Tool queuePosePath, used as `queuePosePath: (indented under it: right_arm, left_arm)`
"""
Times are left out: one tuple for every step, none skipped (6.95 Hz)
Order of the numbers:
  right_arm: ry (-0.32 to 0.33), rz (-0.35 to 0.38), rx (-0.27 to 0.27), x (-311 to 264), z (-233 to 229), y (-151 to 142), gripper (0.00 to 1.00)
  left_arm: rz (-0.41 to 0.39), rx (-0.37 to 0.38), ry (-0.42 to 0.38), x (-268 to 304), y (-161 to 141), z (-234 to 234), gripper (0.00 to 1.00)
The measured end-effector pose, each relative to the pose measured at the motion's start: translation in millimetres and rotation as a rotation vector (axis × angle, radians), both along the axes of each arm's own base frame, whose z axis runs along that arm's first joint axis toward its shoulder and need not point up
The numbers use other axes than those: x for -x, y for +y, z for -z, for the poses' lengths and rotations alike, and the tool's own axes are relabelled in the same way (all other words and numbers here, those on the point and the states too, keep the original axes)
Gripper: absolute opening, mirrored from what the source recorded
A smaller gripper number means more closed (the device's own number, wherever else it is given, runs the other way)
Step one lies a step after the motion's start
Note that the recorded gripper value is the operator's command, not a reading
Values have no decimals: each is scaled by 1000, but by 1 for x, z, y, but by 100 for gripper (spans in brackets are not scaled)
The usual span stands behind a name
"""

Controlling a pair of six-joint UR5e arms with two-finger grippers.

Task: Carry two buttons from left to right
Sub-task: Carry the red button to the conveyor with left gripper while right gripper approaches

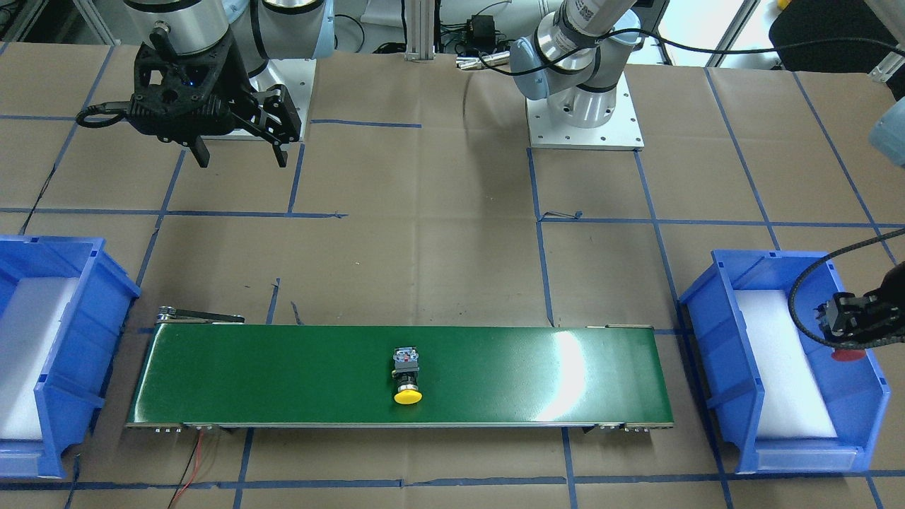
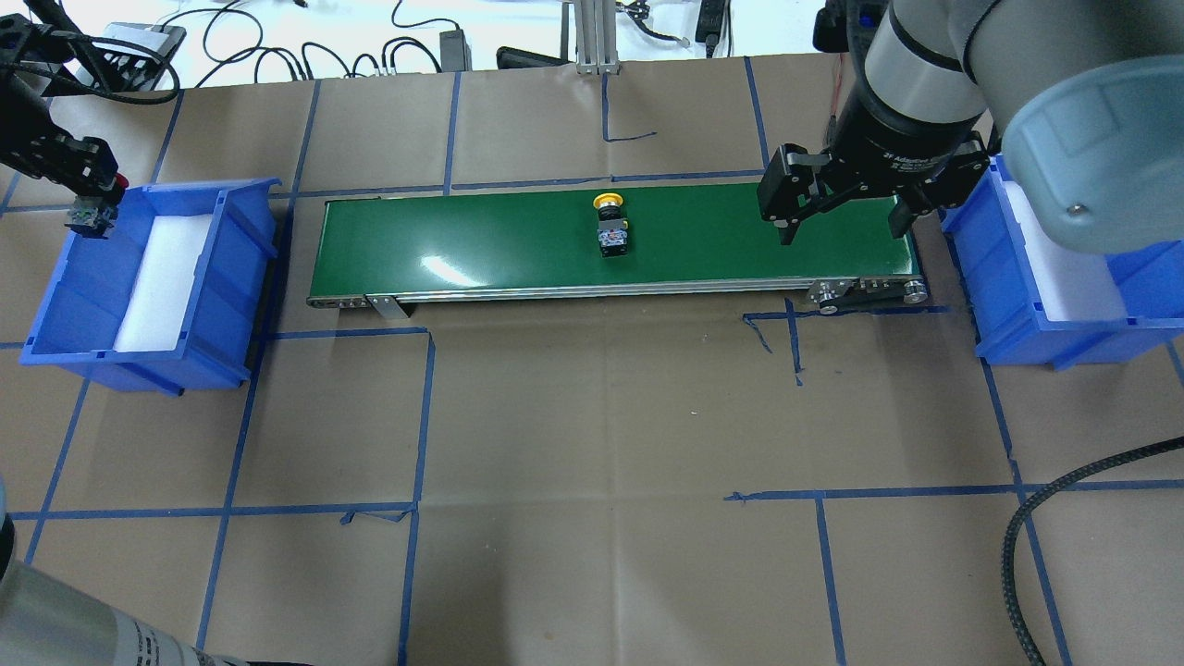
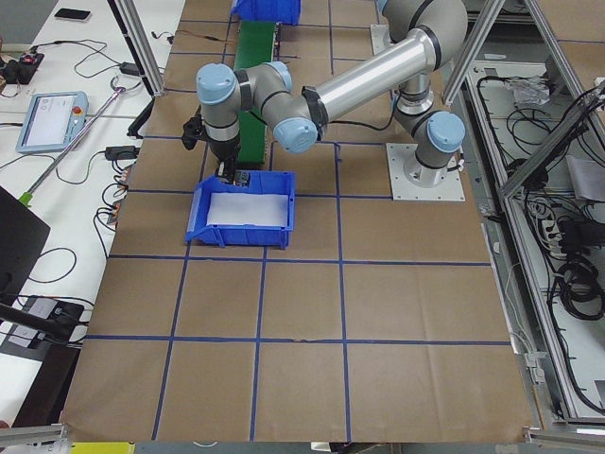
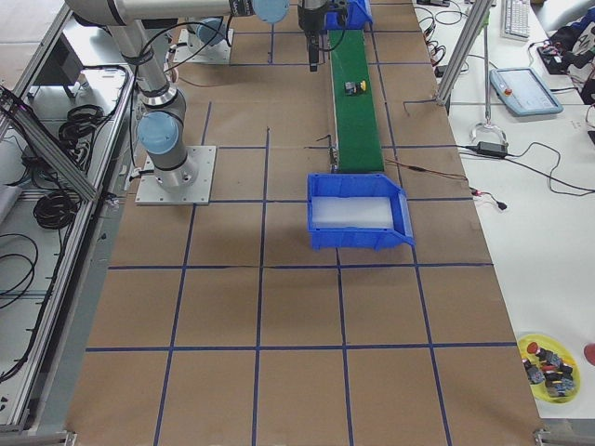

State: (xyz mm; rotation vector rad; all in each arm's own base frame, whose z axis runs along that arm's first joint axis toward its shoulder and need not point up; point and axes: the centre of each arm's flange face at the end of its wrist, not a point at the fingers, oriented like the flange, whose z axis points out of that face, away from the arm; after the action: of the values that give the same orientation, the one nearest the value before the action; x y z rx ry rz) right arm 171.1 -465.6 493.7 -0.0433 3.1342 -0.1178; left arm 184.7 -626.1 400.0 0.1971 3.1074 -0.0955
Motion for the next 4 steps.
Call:
queuePosePath:
  right_arm:
    - [-1, 0, 11, 0, 1, -4, 100]
    - [-2, 0, 31, -1, 0, -7, 100]
    - [-5, 0, 64, -1, -1, -12, 100]
    - [-7, 0, 89, -1, 3, -16, 100]
  left_arm:
    - [-36, -3, 9, 20, -2, -2, 2]
    - [-71, -4, 15, 50, -7, -3, 2]
    - [-106, -4, 18, 88, -12, -4, 2]
    - [-136, -4, 20, 126, -16, -4, 2]
